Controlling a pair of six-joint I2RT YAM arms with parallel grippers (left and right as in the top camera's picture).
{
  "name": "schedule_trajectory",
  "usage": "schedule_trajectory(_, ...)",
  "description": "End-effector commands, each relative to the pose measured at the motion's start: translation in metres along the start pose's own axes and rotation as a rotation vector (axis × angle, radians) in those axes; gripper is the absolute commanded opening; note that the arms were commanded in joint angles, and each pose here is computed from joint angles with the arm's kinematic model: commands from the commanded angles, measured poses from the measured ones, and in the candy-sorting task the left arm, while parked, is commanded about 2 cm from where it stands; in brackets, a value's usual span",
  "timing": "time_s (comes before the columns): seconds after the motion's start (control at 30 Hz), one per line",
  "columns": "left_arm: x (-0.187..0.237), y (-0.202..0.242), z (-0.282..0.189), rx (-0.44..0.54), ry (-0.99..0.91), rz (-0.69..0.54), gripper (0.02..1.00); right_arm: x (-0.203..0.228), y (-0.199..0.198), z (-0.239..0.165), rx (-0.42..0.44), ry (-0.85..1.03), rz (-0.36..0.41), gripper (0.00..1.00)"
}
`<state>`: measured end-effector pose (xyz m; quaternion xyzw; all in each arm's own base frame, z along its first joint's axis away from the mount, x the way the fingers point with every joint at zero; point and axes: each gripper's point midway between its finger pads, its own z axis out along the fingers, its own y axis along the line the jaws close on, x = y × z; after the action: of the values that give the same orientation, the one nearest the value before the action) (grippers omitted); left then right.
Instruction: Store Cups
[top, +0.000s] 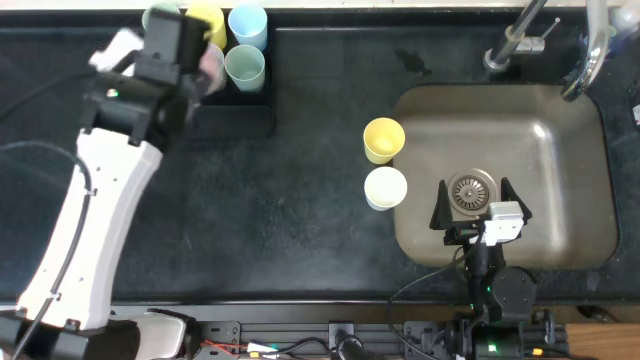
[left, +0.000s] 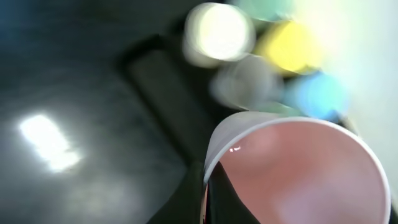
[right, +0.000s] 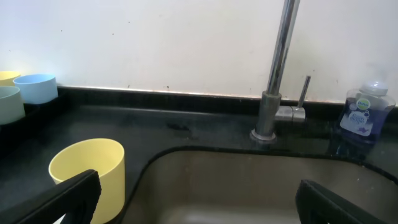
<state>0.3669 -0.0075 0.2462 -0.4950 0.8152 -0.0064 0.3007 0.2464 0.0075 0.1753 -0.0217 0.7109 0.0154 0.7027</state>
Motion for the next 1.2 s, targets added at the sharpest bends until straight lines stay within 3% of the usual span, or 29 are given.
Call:
schedule_trajectory(0.03,-0.022,0.04,0.016,-0.104,-0.026,-0.14,0.034,0.003,-0.001,0.0,0.006,-0.003,-0.004,0.996)
schedule_trajectory(0.43,-0.038,0.076,0.071,-0.242,0.012,-0.237,0.034,0.003,-0.001,0.0,0.006,-0.003,-0.003,0.993)
schedule_trajectory(1.2,-0.009,0.063,0.144,-0.276,0.129,-0.195,0.034,0.003,-0.001,0.0,0.006,-0.003,-0.004,0.996)
